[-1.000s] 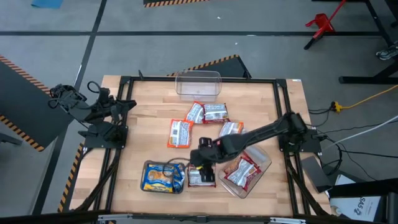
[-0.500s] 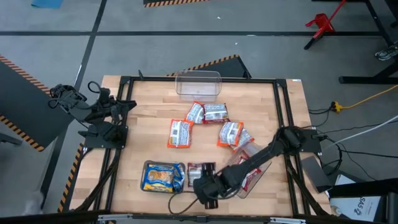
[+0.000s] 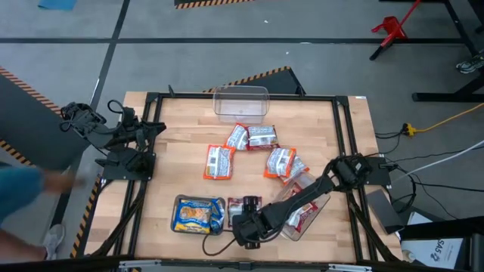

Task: Sort Maruchan noodles
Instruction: Put the red noodle pack into the bottom transparent bin, then put the orange noodle pack into the top transparent bin

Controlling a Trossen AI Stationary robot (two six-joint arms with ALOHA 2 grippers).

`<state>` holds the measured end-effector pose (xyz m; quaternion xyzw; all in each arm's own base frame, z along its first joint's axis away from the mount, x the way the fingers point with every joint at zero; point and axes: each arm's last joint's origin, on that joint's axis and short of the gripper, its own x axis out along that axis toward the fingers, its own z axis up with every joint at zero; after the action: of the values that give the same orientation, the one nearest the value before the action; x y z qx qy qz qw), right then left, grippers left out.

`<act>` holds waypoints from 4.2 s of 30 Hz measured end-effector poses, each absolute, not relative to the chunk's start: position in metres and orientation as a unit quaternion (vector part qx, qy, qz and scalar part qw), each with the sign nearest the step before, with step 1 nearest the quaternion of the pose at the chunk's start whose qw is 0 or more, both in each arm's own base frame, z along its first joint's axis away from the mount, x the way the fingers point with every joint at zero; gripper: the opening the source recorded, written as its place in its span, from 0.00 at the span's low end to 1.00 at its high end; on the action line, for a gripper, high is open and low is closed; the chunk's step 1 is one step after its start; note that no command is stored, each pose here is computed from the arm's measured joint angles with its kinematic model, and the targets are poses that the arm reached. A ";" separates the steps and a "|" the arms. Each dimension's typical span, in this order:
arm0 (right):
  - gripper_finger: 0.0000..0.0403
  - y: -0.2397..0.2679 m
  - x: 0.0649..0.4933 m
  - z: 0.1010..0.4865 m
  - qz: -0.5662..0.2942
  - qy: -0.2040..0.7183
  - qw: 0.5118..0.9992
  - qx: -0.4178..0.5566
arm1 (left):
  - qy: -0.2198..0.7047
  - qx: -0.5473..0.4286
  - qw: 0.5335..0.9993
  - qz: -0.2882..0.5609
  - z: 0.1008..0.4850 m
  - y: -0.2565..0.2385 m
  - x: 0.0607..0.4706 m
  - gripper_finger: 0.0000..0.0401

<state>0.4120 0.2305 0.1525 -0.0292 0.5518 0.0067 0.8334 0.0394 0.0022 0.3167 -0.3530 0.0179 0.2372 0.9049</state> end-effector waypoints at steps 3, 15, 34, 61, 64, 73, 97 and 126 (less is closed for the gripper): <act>0.70 0.230 0.412 0.148 -0.022 0.543 0.838 -0.049 | 0.018 -0.353 0.905 0.237 0.317 0.002 0.039 0.37; 0.69 0.216 0.412 0.134 -0.100 0.546 0.823 -0.119 | 0.018 -0.353 0.905 0.237 0.317 0.002 0.039 0.37; 0.17 0.215 0.413 0.146 -0.132 0.573 0.800 -0.121 | 0.020 -0.351 0.905 0.239 0.316 0.002 0.039 0.37; 0.34 0.225 0.417 0.205 -0.001 0.620 0.780 -0.090 | 0.018 -0.350 0.905 0.242 0.316 0.003 0.039 0.37; 0.54 0.225 0.417 0.181 0.015 0.632 0.772 -0.065 | 0.017 -0.350 0.905 0.243 0.316 0.003 0.039 0.37; 0.83 0.207 0.401 0.138 -0.127 0.639 0.755 -0.073 | 0.007 -0.345 0.903 0.257 0.316 0.004 0.039 0.37; 0.65 0.156 0.399 0.253 -0.192 0.622 0.758 0.045 | -0.013 -0.402 0.878 0.261 0.316 0.004 0.038 0.37; 0.75 0.030 0.261 0.386 -0.221 0.490 0.790 0.294 | -0.020 -0.449 0.867 0.216 0.324 0.000 0.042 0.37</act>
<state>0.2614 0.0295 0.3860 0.2938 0.4901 -0.2212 0.7903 0.0420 0.0000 0.3238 -0.4487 -0.0201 0.2162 0.8669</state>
